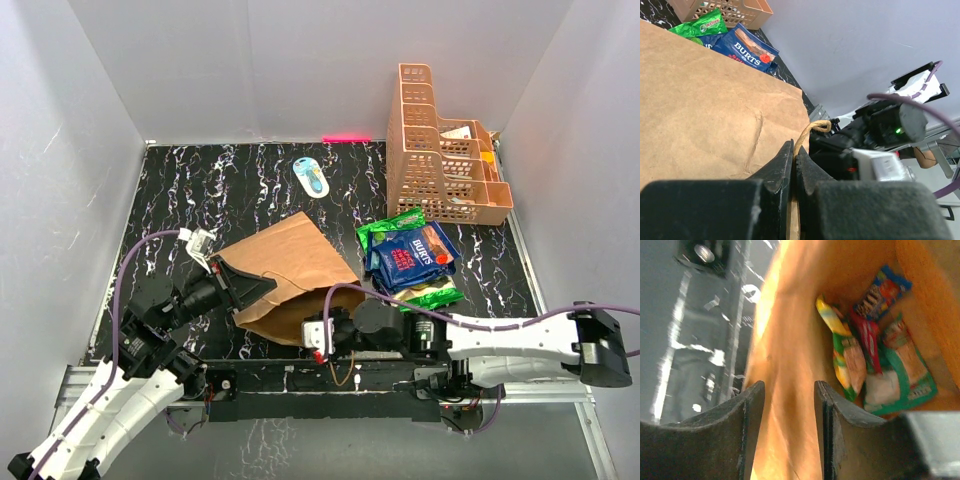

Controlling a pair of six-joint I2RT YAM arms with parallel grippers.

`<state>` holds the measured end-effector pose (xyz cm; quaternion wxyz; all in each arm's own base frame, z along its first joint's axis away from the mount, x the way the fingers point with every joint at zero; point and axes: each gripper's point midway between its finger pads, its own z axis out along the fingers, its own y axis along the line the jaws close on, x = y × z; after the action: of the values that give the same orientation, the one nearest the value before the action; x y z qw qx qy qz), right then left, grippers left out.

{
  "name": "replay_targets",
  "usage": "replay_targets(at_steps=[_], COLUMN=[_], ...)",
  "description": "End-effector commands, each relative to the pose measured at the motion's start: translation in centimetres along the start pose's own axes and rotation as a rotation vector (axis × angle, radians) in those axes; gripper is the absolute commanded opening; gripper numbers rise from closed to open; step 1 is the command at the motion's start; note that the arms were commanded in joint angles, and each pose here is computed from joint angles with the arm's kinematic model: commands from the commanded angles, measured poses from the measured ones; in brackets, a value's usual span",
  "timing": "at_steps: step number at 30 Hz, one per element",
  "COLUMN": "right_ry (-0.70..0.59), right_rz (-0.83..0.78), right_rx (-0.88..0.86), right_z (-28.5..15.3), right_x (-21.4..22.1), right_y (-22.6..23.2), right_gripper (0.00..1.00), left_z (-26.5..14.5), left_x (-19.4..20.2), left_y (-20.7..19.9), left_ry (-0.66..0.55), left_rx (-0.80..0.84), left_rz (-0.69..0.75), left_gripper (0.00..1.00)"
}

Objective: Take the snacks out of the paper bag
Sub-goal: Take out the snack from the paper bag.

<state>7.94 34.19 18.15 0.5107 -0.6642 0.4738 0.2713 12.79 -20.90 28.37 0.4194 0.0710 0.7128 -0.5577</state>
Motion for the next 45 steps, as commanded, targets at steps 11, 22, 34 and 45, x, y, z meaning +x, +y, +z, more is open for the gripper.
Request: replay_targets(at_steps=[11, 22, 34, 45], right_ry=[0.054, -0.169, 0.022, 0.124], right_rz=[-0.118, 0.046, -0.123, -0.278], right_rx=[0.34, 0.249, 0.408, 0.427], right_z=[2.6, 8.5, 3.4, 8.7], right_x=[3.2, 0.0, 4.5, 6.4], right_y=[-4.6, 1.0, -4.0, -6.7], right_gripper=[0.31, 0.35, 0.61, 0.77], left_z=[0.4, 0.5, 0.3, -0.1], left_x=[-0.6, -0.6, -0.7, -1.9], left_y=[-1.4, -1.0, -0.8, -1.6], left_ry=[0.049, 0.044, 0.03, -0.003], left_rx=[0.036, 0.024, 0.011, 0.005], left_rz=[0.083, 0.089, 0.096, 0.118], left_gripper=[0.0, 0.0, 0.0, 0.0])
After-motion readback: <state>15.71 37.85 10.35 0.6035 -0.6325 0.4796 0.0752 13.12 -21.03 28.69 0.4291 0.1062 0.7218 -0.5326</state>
